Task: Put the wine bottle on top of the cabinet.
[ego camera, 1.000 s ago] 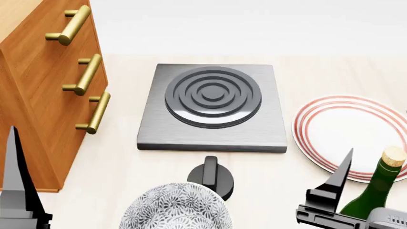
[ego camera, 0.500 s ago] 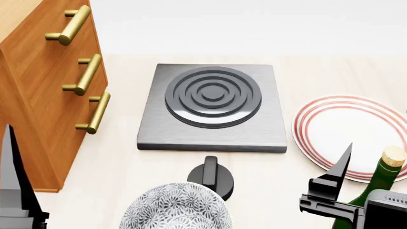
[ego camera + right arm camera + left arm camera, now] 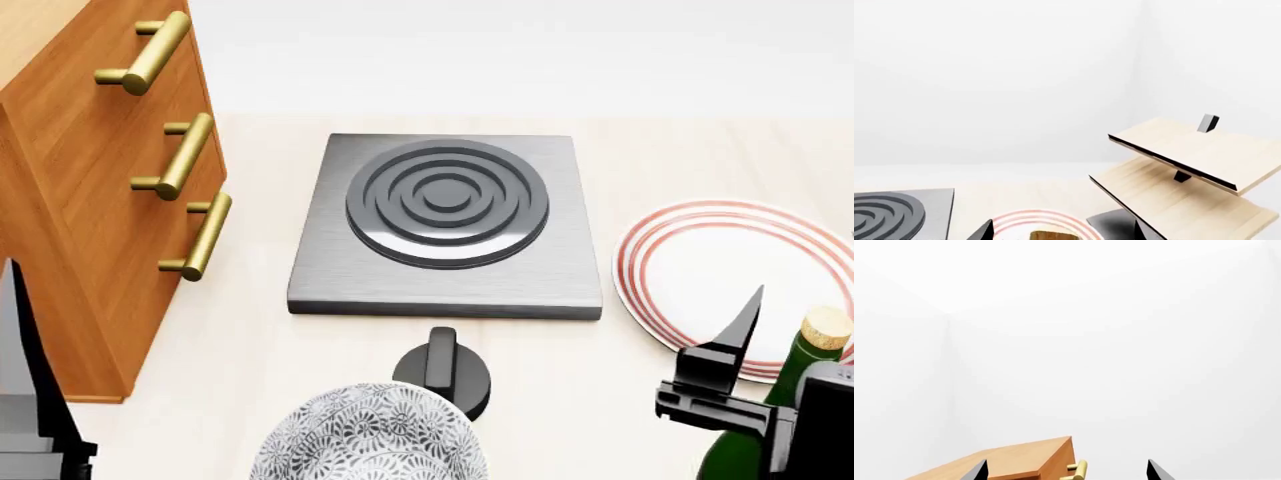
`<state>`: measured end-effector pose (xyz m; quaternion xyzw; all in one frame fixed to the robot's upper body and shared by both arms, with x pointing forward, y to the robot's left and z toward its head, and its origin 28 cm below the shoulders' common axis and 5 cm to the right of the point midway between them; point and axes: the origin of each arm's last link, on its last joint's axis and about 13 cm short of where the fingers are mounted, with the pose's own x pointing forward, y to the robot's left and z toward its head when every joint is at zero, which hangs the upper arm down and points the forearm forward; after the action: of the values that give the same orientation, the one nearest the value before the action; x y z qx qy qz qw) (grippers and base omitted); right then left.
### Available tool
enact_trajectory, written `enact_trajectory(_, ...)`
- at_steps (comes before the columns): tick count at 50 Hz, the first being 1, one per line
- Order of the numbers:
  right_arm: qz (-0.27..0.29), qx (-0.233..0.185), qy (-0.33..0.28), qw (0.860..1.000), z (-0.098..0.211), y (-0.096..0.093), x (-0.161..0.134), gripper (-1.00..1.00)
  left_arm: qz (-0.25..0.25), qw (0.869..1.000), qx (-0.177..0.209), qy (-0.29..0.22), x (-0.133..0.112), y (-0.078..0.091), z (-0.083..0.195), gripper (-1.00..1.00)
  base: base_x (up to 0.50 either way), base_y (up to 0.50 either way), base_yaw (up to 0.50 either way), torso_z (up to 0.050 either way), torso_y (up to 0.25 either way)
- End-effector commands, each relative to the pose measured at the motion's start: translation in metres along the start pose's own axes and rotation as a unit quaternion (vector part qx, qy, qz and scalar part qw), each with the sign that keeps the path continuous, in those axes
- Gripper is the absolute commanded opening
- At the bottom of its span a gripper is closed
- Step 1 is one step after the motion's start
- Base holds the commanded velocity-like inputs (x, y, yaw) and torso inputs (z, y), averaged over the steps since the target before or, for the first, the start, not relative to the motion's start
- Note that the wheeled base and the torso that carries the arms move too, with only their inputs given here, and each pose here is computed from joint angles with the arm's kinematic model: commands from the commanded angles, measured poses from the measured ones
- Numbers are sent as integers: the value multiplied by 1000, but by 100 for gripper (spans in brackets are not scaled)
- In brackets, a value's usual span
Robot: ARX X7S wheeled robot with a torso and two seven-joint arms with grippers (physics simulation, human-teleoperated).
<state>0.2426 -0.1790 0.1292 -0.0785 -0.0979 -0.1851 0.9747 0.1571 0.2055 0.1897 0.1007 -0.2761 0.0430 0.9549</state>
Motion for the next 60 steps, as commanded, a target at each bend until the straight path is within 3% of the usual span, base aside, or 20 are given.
enact_trajectory(1, 1, 2, 4, 1000, -2, 0, 2, 100, 0, 1000, 0, 0, 0, 0, 0, 100, 0, 0, 0, 0, 0)
enact_trajectory(2, 2, 2, 4, 1000, -1, 0, 2, 100, 0, 1000, 0, 0, 0, 0, 0, 100, 0, 0, 0, 0, 0)
enact_trajectory(3, 28, 3, -7, 1000, -1, 2, 0, -100, 0, 1000, 0, 1, 0, 0, 0, 100, 0, 0, 0, 0, 0)
enact_trajectory(5, 21, -14, -4, 1000, -1, 3, 1, -100, 0, 1000, 0, 1, 0, 0, 0, 100, 39, 0, 0, 0, 0)
enact_trajectory(21, 13, 5, -3, 1000, 2, 1, 1, -100, 0, 1000, 0, 2, 0, 0, 0, 100, 10, 0, 0, 0, 0)
enact_trajectory(35, 43, 3, -64, 997, 72, -7, 10, -100, -1, 1000, 1, 2, 0, 0, 0, 100, 0, 0, 0, 0, 0)
enact_trajectory(46, 62, 15, -89, 994, 94, -7, 9, -100, -2, 1000, -2, 1, 0, -1, 0, 100, 0, 0, 0, 0, 1)
enact_trajectory(49, 85, 49, -92, 991, 100, -3, 11, -100, -6, 1000, -2, 0, 0, -3, 0, 100, 0, 0, 0, 0, 0)
enact_trajectory(60, 142, 69, -96, 983, 121, 9, 17, -100, -13, 1000, -7, 1, -1, -6, 1, 100, 0, 0, 0, 0, 1)
